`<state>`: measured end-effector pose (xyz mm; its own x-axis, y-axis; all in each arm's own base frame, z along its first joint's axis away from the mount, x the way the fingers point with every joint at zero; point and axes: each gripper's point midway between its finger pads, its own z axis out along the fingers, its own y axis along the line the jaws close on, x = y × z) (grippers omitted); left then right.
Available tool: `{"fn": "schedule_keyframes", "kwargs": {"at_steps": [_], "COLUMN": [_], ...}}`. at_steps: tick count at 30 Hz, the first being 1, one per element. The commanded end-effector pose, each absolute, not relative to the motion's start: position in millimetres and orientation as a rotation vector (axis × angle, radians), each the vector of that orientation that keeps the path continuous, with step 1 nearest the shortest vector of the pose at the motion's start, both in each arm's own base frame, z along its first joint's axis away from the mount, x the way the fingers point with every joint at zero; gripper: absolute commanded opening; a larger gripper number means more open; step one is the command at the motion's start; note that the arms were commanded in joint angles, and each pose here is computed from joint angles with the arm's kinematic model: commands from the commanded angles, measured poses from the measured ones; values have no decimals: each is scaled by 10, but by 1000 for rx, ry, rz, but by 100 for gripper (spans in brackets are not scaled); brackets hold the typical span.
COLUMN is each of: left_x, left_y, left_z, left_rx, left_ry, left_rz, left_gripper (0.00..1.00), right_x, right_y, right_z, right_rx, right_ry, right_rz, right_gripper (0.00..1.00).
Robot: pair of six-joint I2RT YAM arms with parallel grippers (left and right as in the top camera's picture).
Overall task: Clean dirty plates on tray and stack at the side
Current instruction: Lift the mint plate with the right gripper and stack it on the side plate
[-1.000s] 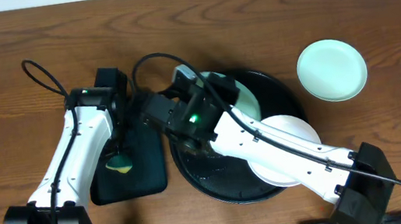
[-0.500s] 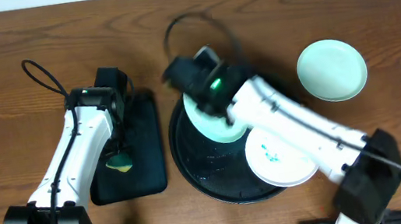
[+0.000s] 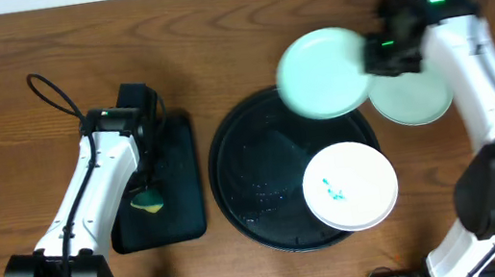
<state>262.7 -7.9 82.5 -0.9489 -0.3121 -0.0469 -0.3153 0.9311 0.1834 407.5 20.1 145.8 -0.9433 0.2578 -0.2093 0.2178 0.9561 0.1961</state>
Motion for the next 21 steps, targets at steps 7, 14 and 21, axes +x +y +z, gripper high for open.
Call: {"fn": "schedule_keyframes", "kwargs": {"at_steps": [7, 14, 21], "left_x": [2592, 2591, 2572], "left_y": [-31, -31, -28], "left_z": [793, 793, 794], "left_rx": [-485, -485, -479], "left_ry": [3085, 3085, 3094], "left_rz": [330, 331, 335], "left_gripper": [7, 7, 7], "right_x": [3815, 3516, 3411], "right_y": [-978, -1363, -1482], "right_z": [1314, 760, 422], "right_rx": [844, 1045, 1153], "right_ry": [2794, 2770, 2764], "right_rz": [302, 296, 309], "right_gripper": [1, 1, 1]}}
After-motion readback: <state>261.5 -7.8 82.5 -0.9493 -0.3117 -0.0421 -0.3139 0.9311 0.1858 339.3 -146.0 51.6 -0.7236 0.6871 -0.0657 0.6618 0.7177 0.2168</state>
